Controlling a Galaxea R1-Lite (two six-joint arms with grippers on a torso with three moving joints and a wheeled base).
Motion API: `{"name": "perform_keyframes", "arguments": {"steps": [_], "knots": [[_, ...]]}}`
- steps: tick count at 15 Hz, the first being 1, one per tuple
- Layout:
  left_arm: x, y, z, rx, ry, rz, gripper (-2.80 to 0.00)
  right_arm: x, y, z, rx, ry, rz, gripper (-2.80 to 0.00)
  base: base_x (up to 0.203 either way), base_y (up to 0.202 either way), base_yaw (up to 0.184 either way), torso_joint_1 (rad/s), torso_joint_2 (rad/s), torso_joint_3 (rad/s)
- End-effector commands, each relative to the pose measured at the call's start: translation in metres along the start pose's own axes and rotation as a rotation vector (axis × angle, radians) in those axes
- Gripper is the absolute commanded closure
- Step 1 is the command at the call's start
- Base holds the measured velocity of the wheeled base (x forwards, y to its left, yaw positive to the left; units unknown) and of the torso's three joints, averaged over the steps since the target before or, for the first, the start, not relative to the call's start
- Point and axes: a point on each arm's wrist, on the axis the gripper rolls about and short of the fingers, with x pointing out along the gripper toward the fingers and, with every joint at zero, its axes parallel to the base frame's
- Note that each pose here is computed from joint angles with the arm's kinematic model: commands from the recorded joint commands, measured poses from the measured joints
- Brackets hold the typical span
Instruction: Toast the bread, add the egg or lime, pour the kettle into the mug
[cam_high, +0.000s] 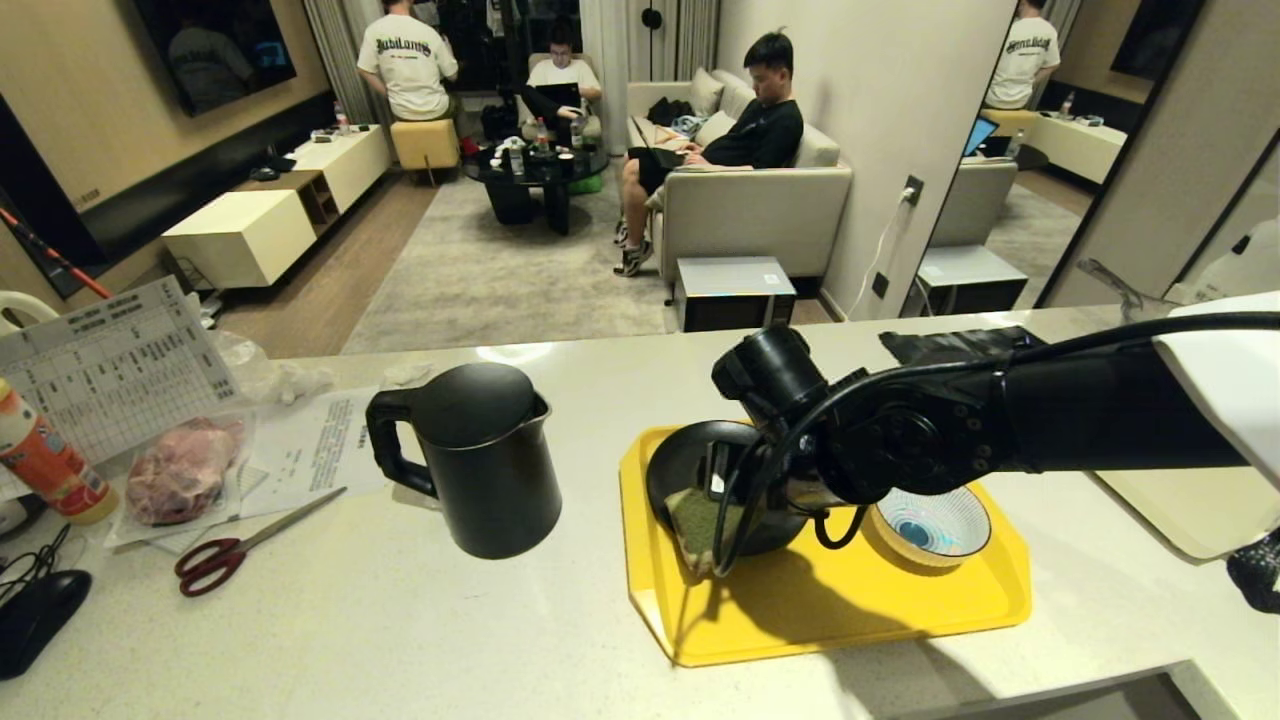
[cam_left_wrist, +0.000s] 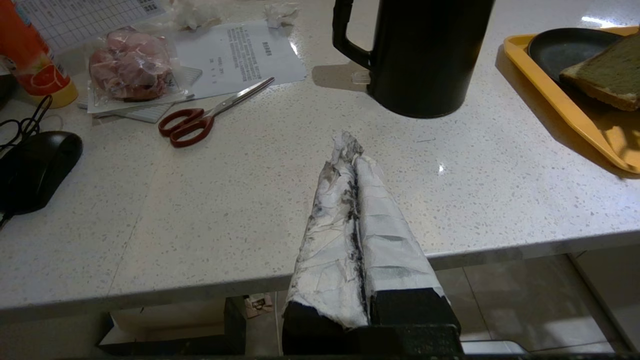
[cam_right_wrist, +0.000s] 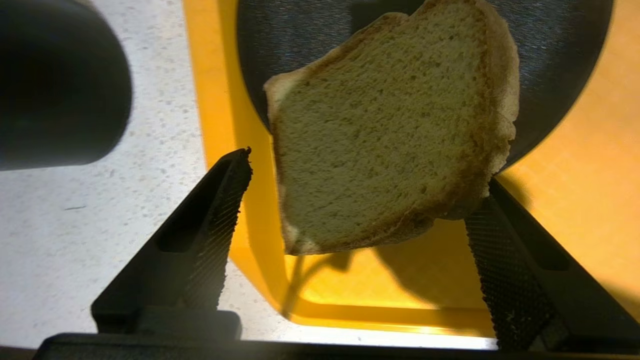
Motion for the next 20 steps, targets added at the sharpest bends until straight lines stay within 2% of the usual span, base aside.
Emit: {"name": "perform_keyframes", "arguments": {"steps": [1,4,9,16,20], "knots": [[0.0,0.0,0.0,0.0,-0.003,0.0,0.0,0.002,-0.002,-0.003,-0.007,-0.011,-0.041,-2.8,0.0,0.0,0.0,0.0,0.0,0.0],[0.0,0.0,0.0,0.0,-0.003,0.0,0.0,0.005,-0.004,-0.004,-0.039,-0.024,-0.075,-2.8,0.0,0.0,0.0,0.0,0.0,0.0],[0.0,0.0,0.0,0.0,-0.003,0.0,0.0,0.003,-0.005,-0.005,-0.042,-0.024,-0.078,-2.8,0.0,0.0,0.0,0.0,0.0,0.0],[0.0,0.0,0.0,0.0,-0.003,0.0,0.0,0.001,-0.007,-0.005,-0.044,-0.065,-0.126,-2.8,0.0,0.0,0.0,0.0,0.0,0.0],[0.0,0.0,0.0,-0.002,-0.003,0.0,0.0,-0.011,-0.005,0.003,-0.031,-0.096,-0.102,-2.8,0.0,0.0,0.0,0.0,0.0,0.0]]}}
